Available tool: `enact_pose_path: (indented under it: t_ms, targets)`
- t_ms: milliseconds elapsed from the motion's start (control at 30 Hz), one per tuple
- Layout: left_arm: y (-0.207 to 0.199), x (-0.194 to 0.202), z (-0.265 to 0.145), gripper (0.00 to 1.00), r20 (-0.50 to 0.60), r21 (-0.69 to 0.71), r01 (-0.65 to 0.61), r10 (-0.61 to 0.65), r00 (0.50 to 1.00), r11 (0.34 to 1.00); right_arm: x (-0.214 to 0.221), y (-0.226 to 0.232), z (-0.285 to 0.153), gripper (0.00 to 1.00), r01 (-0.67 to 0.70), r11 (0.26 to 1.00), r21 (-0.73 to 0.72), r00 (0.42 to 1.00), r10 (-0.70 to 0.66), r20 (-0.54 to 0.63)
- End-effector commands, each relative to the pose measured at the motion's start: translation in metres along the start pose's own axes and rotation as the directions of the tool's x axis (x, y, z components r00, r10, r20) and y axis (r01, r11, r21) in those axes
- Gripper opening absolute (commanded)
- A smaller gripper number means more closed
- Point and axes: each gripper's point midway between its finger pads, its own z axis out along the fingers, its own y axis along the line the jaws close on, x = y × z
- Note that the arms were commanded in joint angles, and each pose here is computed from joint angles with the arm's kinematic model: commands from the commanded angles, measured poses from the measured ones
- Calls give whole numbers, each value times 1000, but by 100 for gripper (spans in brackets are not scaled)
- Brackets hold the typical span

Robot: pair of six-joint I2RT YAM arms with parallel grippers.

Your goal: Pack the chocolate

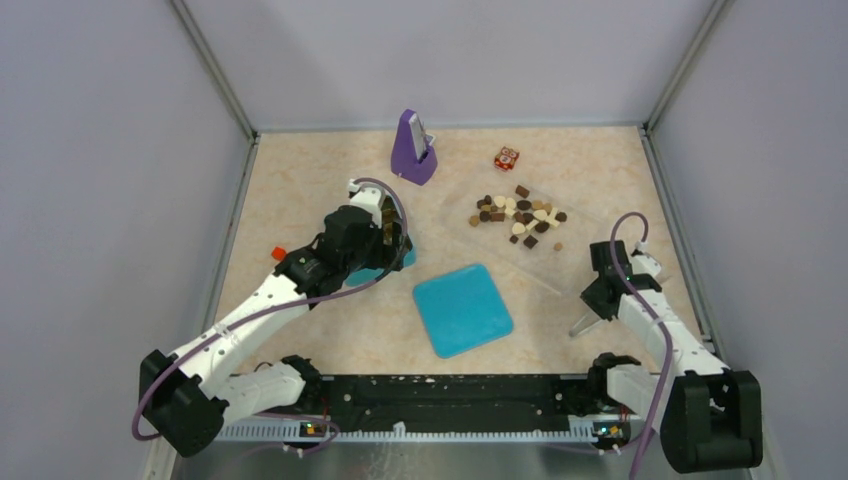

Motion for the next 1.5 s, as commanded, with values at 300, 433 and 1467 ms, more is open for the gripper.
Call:
enact_pose_path:
  t_ms: [300,433,1467]
  targets:
    - [6,-15,-5,99,55,-33,-12,13,998,999,-14,9,15,0,86,996,-13,994,-85,62]
    - [7,-15,-5,99,53,-35,-14,16,998,999,-16,24,15,0,153,985,-80,987,-149,51]
    - [1,-11,3,99,36,-10,-15,15,999,1000,-19,2,-18,75,-13,1000,-11,999,13,38]
